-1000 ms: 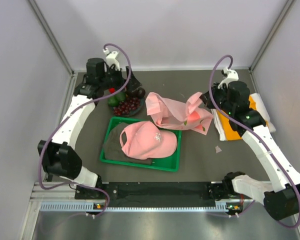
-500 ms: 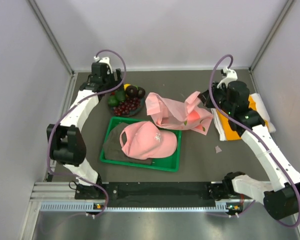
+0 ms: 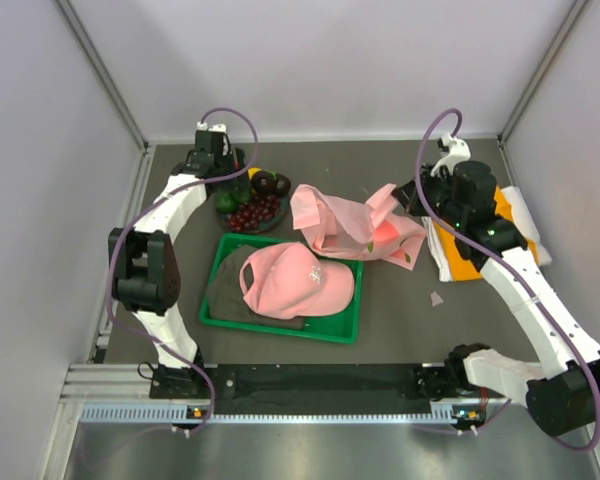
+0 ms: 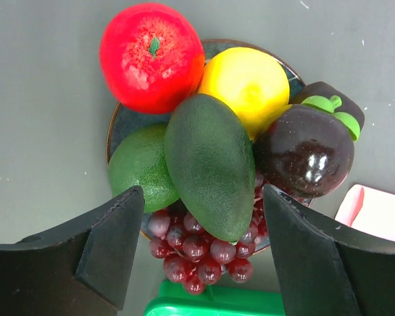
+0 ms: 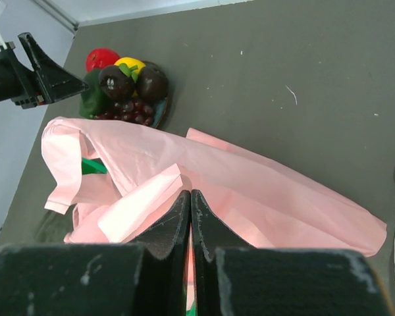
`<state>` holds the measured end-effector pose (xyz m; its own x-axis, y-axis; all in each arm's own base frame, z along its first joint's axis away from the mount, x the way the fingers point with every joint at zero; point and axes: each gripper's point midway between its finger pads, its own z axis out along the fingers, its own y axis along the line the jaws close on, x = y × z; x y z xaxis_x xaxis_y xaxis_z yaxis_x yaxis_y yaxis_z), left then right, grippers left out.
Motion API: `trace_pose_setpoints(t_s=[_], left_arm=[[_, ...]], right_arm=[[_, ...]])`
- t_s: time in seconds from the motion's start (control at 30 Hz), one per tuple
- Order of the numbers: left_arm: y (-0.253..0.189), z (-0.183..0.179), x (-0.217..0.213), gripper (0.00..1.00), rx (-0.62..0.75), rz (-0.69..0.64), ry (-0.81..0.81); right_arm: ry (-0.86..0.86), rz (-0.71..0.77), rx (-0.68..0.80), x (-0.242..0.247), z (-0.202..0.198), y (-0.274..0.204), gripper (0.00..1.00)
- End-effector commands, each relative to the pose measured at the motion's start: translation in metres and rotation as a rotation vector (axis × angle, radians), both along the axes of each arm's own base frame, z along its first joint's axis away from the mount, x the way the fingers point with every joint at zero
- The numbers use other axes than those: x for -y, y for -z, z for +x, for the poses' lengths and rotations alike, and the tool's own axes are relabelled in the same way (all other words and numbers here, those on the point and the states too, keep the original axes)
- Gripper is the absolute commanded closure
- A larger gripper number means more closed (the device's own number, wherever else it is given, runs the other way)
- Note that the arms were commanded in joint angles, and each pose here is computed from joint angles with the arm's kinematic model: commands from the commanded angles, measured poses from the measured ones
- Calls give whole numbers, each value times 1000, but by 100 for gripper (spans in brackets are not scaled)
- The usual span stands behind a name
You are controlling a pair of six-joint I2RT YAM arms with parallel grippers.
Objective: Place the fruits into the plastic bag
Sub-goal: Pick up the fake fruit from the plate.
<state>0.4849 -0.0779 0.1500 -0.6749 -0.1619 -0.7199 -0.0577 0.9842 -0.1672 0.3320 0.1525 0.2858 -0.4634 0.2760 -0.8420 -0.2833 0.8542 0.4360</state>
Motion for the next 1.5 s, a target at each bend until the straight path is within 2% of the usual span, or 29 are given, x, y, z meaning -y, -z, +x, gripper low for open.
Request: trace_pose_setpoints(t_s=[0.0,0.8,1.13,1.33,1.47], left_arm=[[-6,12,6,23,28,-28,-8],[18,11,15,29,-21,-59,-3],[28,11,15,29,-41,-57,-5],[23,11,15,44,-27,-58,-8],[19,10,16,48,-22,-64,-10]], right_arm=[[-14,9,49,-2,6,-10,100],[-12,0,38,-2,8,-5,100],[-17,1,38,-3,7,-4,100],[-12,2,39,-2,7,-5,100],[-12,0,37,-2,7,-3,100]])
